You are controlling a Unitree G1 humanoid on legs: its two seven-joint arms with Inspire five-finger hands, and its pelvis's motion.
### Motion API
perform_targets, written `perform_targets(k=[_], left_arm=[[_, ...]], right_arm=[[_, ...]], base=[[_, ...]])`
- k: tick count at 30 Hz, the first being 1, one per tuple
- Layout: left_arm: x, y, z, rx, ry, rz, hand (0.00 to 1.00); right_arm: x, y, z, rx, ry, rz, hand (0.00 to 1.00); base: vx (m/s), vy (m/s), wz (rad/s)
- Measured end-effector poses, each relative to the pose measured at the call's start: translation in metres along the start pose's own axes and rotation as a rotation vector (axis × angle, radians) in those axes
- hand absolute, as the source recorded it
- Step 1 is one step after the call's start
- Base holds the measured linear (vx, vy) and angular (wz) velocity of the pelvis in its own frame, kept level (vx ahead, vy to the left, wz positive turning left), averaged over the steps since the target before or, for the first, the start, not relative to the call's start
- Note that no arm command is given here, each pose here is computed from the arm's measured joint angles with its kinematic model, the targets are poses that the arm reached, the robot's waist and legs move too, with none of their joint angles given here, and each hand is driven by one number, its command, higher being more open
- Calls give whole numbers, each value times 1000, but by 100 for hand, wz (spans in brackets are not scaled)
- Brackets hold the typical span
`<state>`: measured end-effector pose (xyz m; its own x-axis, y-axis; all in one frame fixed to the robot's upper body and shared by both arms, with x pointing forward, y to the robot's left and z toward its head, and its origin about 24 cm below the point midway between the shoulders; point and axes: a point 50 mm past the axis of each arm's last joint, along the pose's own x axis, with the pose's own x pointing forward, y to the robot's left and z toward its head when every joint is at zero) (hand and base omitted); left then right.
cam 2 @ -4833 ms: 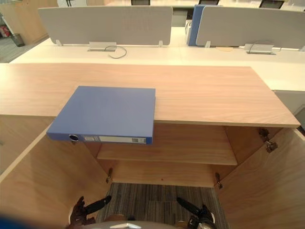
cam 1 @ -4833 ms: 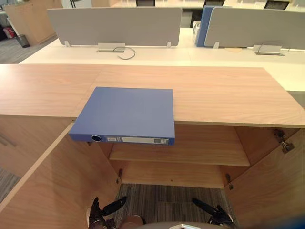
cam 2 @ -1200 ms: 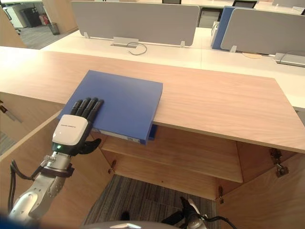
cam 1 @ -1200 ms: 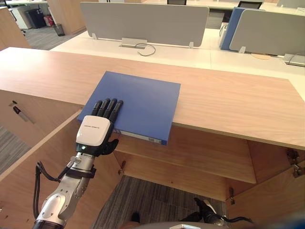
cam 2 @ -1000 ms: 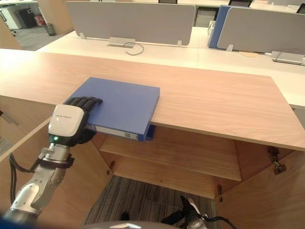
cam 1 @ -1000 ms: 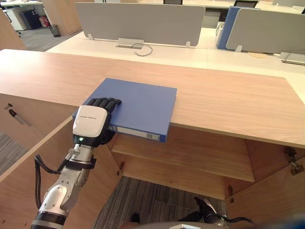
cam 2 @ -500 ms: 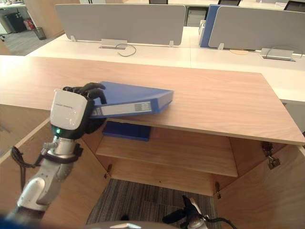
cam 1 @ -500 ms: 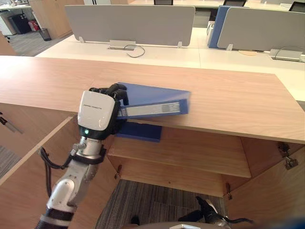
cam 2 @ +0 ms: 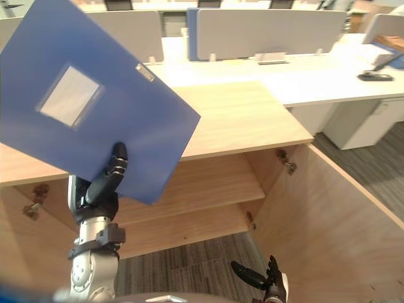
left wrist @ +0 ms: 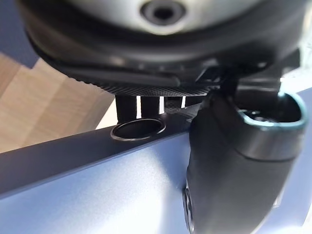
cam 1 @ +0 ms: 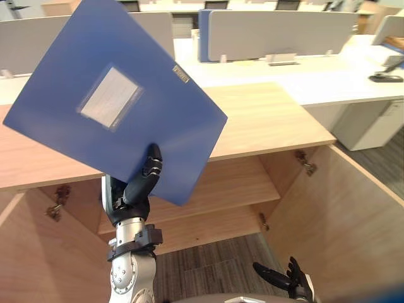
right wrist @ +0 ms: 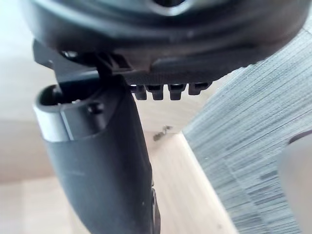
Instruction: Walk over to the cabinet, pick up the folder, carry it to the office cabinet, place the folder inside the office cabinet, then close the office cabinet door
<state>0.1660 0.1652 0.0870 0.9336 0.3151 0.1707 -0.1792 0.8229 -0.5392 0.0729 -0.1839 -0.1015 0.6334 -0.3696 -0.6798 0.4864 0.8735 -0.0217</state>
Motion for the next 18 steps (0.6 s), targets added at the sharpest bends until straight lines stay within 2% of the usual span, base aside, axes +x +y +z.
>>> perform_targets(k=[2, 4, 5, 6, 8, 12, 18], left_arm=[[-1, 1, -1, -29, 11, 5, 0], [-4, 1, -3, -57, 31, 5, 0], [-4, 1, -3, -57, 31, 5, 0], [-5, -2, -5, -66, 43, -12, 0], [-6, -4, -6, -72, 50, -33, 0], [-5, -4, -4, -70, 42, -64, 0], [1, -9, -6, -62, 42, -119, 0]], right_arm=[[-12, 5, 18, 100, -84, 12, 100], [-30, 19, 61, 153, -274, 80, 100], [-30, 19, 62, 154, -276, 81, 100], [-46, 27, 93, 153, -429, 127, 100], [-63, 33, 119, 154, -563, 176, 100], [-92, 35, 162, 52, -833, 241, 100], [-100, 42, 215, -65, -1136, 313, 100]], base=[[-78, 6, -63], [-71, 19, -58], [-37, 13, -53], [-4, -5, -42], [13, -18, -39], [18, -41, -18], [0, -23, -5]])
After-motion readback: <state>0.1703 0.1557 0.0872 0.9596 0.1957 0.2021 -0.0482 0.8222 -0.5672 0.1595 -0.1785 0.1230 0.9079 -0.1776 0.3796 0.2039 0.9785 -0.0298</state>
